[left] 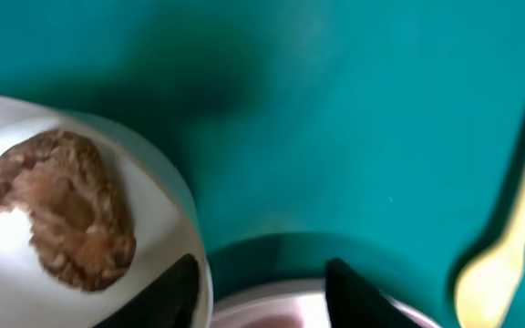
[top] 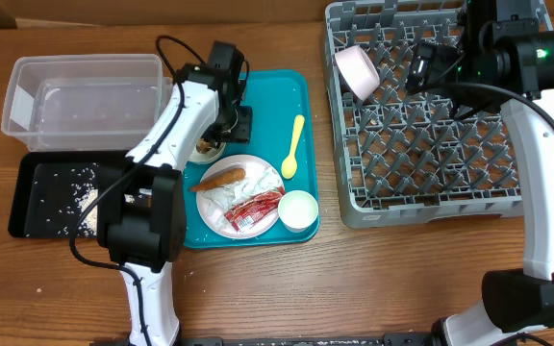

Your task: Sort waste into correct bins and load items into the dishwasher

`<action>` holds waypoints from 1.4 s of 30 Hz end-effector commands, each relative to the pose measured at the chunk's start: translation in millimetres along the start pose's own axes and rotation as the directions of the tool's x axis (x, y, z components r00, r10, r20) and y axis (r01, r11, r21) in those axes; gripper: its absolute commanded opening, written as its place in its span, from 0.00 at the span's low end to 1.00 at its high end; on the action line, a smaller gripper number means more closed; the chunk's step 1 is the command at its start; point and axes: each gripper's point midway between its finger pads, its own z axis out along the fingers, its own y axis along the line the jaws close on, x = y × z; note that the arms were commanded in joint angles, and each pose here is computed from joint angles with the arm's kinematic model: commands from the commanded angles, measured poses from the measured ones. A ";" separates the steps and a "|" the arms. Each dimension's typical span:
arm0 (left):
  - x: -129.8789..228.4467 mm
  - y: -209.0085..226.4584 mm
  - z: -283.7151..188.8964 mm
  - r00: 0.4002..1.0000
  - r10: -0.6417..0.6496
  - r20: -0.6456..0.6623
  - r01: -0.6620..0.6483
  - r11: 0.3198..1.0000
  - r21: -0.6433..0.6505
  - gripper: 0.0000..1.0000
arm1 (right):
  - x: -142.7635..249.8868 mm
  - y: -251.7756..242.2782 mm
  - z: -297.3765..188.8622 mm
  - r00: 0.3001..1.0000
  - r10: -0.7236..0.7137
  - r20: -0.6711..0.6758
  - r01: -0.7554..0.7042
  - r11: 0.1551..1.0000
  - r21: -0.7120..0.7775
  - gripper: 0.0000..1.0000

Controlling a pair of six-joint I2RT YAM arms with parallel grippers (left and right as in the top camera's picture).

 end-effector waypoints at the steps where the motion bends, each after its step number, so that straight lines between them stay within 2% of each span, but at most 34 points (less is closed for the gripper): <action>1: 2.4 6.4 4.3 0.999 -0.033 0.013 0.033 0.999 -0.021 0.34 | -0.8 0.6 -1.4 1.000 -0.003 0.004 0.003 1.000 -0.009 0.96; 3: 3.0 7.0 6.0 0.999 -0.033 0.013 0.033 0.999 -0.023 0.27 | -0.8 0.6 -1.4 1.000 -0.003 0.004 0.003 1.000 -0.009 0.96; 9: 3.2 17.7 7.4 0.999 -0.032 0.021 0.034 0.996 -0.083 0.24 | -0.6 0.5 -1.4 1.000 -0.003 0.003 0.003 1.000 -0.008 0.95; 12: 5.9 20.4 10.3 0.999 -0.032 0.016 0.034 0.995 -0.096 0.12 | 0.4 0.2 -1.4 1.000 -0.003 -0.001 0.003 1.000 -0.007 0.95; 13: 5.9 20.3 10.5 0.999 -0.033 0.016 0.034 0.995 -0.096 0.04 | 0.9 0.0 -1.4 1.000 -0.003 -0.003 0.003 1.000 -0.006 0.95; 20: -6.8 11.5 -8.4 0.998 -0.046 0.037 0.048 0.997 -0.060 0.04 | 1.6 -1.0 -1.4 1.000 -0.004 -0.006 0.004 1.000 -0.001 0.95; 27: -18.7 2.7 -87.9 0.999 -0.040 0.032 0.041 0.998 -0.041 0.04 | 2.5 -1.4 -1.4 1.000 -0.004 -0.010 0.004 1.000 0.001 0.95; 35: 17.9 13.7 -169.4 0.999 -0.016 -0.040 0.012 0.995 -0.096 0.04 | 3.6 -1.5 -1.4 1.000 -0.004 -0.014 0.004 1.000 0.001 0.95; 42: 50.7 32.2 -218.1 0.999 -0.023 0.037 0.027 0.992 -0.120 0.04 | 7.9 -3.0 -1.5 1.000 0.000 -0.031 0.000 1.000 0.008 0.95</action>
